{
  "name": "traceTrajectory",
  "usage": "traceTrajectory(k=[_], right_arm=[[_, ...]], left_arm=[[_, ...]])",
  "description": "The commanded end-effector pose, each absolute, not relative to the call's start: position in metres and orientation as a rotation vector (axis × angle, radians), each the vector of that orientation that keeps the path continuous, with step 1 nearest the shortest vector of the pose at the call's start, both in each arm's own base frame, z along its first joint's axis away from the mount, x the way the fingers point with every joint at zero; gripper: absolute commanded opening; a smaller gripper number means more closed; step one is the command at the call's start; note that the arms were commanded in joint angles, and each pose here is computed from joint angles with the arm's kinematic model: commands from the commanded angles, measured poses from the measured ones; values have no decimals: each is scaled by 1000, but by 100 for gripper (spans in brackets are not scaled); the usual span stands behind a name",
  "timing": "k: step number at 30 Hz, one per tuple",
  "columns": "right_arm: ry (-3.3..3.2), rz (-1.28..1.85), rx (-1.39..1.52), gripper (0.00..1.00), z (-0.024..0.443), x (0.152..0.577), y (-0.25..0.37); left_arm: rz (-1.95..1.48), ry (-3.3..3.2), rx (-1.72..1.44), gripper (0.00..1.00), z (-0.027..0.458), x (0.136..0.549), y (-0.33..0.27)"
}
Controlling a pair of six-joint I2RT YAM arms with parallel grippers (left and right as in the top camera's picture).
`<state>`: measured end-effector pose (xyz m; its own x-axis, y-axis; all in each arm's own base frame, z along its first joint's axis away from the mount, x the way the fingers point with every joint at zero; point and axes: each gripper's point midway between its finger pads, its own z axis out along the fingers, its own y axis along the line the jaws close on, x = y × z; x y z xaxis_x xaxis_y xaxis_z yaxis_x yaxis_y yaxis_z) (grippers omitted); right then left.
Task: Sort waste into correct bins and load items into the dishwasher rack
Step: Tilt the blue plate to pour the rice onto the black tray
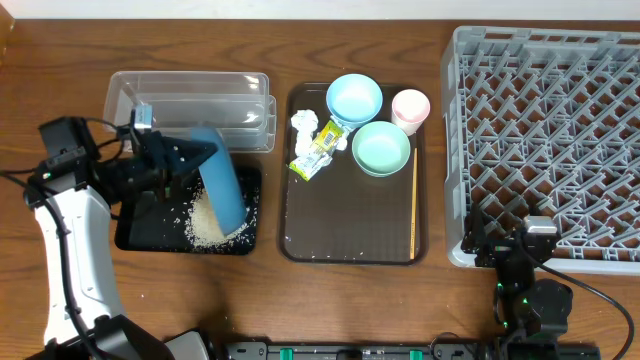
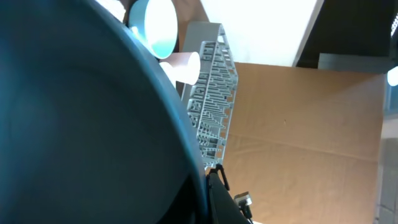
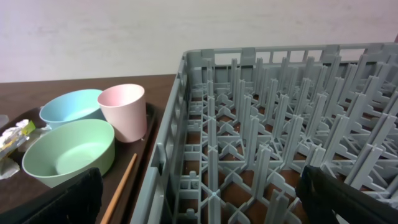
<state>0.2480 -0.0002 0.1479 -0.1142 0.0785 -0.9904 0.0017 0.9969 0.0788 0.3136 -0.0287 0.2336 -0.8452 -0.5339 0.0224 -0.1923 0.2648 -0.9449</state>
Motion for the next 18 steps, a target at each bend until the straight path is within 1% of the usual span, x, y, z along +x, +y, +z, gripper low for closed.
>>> traceTrajectory(k=[1, 4, 7, 10, 12, 15, 18], right_arm=[[1685, 64, 83, 99, 147, 248, -3], [1685, 64, 82, 99, 147, 248, -3], [1685, 64, 83, 99, 147, 248, -3], [1685, 64, 83, 99, 147, 248, -3], [1685, 64, 83, 99, 147, 248, -3], [1685, 64, 83, 99, 147, 248, -3], [1685, 64, 82, 99, 147, 248, -3]], left_arm=[[-1548, 2213, -588, 6, 237, 313, -21], [-1578, 2191, -605, 6, 241, 310, -19], [-1528, 2165, -497, 6, 243, 313, -15], [-1588, 2154, -517, 6, 247, 309, -19], [-1558, 2163, -502, 6, 245, 309, -18], [-1660, 2146, -536, 6, 251, 300, -26], [-1662, 2105, -415, 6, 258, 295, -31]])
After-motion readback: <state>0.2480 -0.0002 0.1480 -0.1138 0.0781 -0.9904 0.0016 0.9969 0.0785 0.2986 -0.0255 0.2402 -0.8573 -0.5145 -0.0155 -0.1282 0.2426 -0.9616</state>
